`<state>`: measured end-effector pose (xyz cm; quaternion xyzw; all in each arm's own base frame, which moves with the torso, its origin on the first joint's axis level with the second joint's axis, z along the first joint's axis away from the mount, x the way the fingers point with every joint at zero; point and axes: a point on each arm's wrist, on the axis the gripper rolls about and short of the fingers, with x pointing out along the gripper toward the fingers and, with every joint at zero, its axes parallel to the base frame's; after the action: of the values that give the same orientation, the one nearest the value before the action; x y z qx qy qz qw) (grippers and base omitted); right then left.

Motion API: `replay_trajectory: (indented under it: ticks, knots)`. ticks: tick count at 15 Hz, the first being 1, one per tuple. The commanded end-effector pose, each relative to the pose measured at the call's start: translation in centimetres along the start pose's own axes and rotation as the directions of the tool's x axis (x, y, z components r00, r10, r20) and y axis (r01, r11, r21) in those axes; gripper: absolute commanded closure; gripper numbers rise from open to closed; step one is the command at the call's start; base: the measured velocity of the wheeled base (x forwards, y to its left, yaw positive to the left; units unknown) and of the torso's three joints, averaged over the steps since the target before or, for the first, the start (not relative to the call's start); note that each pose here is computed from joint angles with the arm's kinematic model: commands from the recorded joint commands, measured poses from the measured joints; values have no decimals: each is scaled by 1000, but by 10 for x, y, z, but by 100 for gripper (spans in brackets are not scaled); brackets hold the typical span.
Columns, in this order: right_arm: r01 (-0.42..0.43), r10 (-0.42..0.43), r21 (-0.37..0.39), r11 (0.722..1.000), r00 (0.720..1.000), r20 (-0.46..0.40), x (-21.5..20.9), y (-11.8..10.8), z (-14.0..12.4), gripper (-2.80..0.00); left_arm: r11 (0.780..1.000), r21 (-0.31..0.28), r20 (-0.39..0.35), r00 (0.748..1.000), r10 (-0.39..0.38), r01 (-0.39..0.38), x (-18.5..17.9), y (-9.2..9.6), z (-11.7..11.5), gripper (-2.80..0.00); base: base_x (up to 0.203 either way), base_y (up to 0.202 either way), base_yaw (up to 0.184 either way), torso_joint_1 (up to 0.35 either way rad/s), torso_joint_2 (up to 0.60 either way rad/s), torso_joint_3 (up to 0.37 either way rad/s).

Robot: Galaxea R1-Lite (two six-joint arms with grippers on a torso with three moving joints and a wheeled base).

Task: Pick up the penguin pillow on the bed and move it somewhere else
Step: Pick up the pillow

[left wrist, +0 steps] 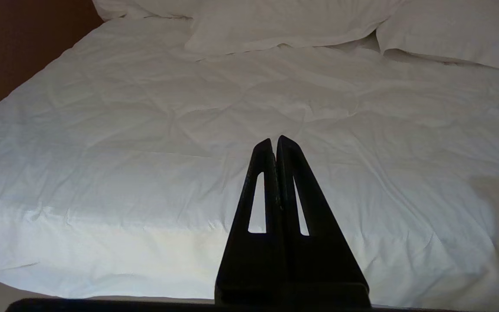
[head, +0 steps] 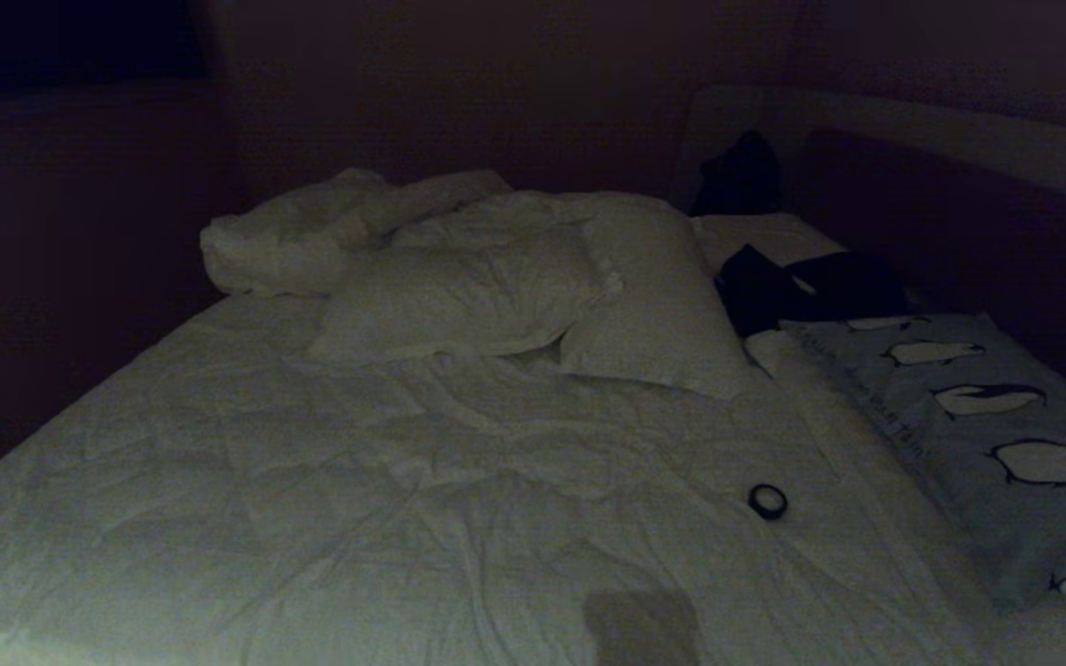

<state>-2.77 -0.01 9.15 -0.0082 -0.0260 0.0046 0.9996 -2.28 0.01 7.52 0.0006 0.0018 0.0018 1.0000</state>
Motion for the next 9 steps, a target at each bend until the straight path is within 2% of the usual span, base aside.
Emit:
replay_trajectory:
  ticks: [1, 5, 9]
  knots:
    - [-10, 10, -2, 1000, 999, 42, -7, 0, 21, 0, 1000, -1, -1, 1000, 1, -1, 0, 0, 0, 0, 0, 0, 0, 0, 0, 0]
    - [-18, 18, -13, 1000, 1000, -19, -5, 0, 44, 0, 1000, 0, -1, 1000, 1, -1, 0, 0, 0, 0, 0, 0, 0, 0, 0, 0]
    - [-16, 15, -9, 1000, 989, -149, 27, -1, 68, 0, 1000, 0, -1, 1000, 1, -1, 0, 0, 0, 0, 0, 0, 0, 0, 0, 0]
